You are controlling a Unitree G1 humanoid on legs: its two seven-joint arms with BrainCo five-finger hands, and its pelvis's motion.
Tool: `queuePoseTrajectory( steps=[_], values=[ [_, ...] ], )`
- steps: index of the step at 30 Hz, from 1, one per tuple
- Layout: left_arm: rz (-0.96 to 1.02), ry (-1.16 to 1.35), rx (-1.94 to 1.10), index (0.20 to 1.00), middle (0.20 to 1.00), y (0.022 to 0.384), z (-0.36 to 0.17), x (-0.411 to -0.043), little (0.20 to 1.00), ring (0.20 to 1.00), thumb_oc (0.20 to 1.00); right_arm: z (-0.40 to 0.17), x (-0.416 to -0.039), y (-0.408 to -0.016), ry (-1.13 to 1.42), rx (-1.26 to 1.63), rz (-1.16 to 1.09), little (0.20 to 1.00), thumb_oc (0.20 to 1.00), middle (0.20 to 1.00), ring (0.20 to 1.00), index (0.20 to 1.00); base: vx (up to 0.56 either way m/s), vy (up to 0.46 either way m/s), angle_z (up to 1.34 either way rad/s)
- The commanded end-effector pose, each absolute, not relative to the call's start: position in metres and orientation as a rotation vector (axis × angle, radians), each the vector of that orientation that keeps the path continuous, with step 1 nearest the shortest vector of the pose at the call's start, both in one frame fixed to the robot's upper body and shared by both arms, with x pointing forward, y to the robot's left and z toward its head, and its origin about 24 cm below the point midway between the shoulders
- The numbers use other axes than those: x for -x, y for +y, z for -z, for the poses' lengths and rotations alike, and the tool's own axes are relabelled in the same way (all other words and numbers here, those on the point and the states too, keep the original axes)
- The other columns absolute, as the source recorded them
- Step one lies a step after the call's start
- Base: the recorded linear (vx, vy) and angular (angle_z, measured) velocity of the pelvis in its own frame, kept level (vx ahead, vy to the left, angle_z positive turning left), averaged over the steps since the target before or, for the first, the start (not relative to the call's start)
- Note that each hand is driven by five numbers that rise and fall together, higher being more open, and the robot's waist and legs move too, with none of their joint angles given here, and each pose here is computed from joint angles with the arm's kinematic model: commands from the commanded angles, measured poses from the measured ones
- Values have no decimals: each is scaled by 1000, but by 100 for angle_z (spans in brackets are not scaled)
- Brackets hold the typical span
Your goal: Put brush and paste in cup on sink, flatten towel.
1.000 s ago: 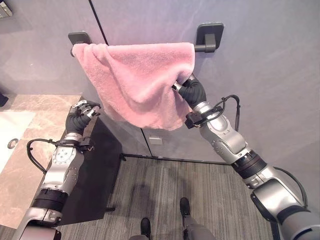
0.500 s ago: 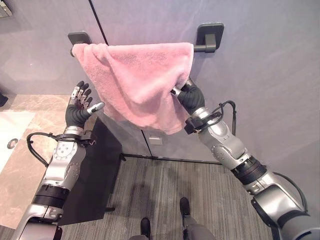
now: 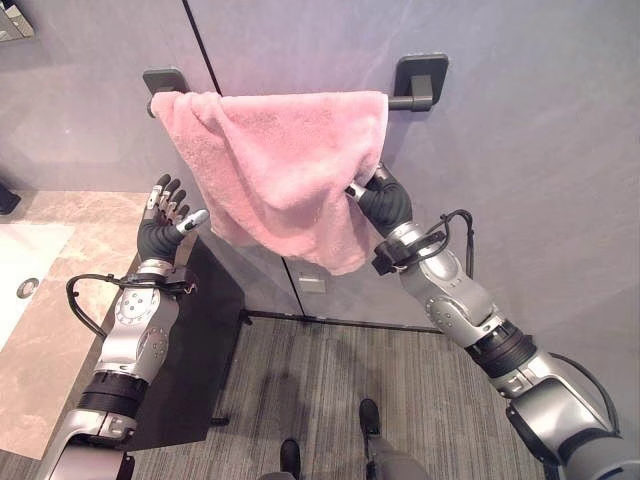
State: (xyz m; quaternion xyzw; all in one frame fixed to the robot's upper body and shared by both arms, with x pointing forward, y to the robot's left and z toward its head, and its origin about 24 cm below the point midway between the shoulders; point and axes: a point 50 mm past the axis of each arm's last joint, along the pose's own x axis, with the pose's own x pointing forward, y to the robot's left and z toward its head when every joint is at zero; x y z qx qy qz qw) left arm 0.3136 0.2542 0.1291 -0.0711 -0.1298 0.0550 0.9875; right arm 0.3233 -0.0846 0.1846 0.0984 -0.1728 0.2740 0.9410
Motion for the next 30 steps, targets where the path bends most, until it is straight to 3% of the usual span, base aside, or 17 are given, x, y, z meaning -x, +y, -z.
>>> queuePoseTrajectory(
  steps=[1, 4, 7, 8, 12, 17, 18, 20, 22, 26, 30],
  values=[
    [-111, -343, 215, 903, 903, 258, -149, -325, 903, 903, 903, -209, -316, -81, -474, -269, -604, 200, 200, 200, 200, 200, -18, -9, 4],
    [-100, -325, 265, 831, 831, 254, -147, -331, 831, 831, 831, -209, -316, -81, -473, -273, -609, 200, 200, 200, 200, 200, -8, 0, 3],
    [-93, -325, 283, 837, 837, 252, -150, -335, 837, 837, 837, -210, -316, -80, -475, -272, -613, 200, 200, 200, 200, 200, 0, 0, 0],
    [-85, -317, 299, 793, 793, 249, -151, -340, 793, 793, 793, -211, -316, -79, -478, -267, -613, 200, 200, 200, 200, 200, 0, 0, 0],
    [-91, -299, 291, 749, 749, 249, -152, -347, 749, 749, 749, -212, -317, -78, -478, -264, -611, 200, 200, 200, 200, 200, 0, 0, 0],
    [-77, -304, 274, 752, 752, 243, -160, -354, 752, 752, 752, -214, -316, -75, -488, -256, -618, 200, 200, 200, 200, 200, -2, 8, -7],
    [-74, -300, 271, 708, 708, 241, -161, -356, 708, 708, 708, -215, -316, -75, -488, -256, -621, 200, 200, 200, 200, 200, 0, 0, 0],
    [-73, -302, 270, 696, 696, 239, -163, -358, 696, 696, 696, -215, -317, -74, -490, -258, -619, 200, 200, 200, 200, 200, 0, 0, 0],
    [-65, -308, 265, 608, 608, 237, -166, -360, 608, 608, 608, -216, -316, -73, -496, -254, -624, 200, 200, 200, 200, 200, 11, 5, -6],
    [-48, -308, 251, 592, 592, 232, -169, -364, 592, 592, 592, -216, -317, -73, -496, -253, -623, 200, 200, 200, 200, 200, 20, 6, -9],
    [-8, -325, 222, 388, 388, 221, -173, -364, 388, 388, 388, -213, -315, -73, -489, -260, -625, 200, 200, 200, 200, 200, 16, 3, -4]
  ],
)
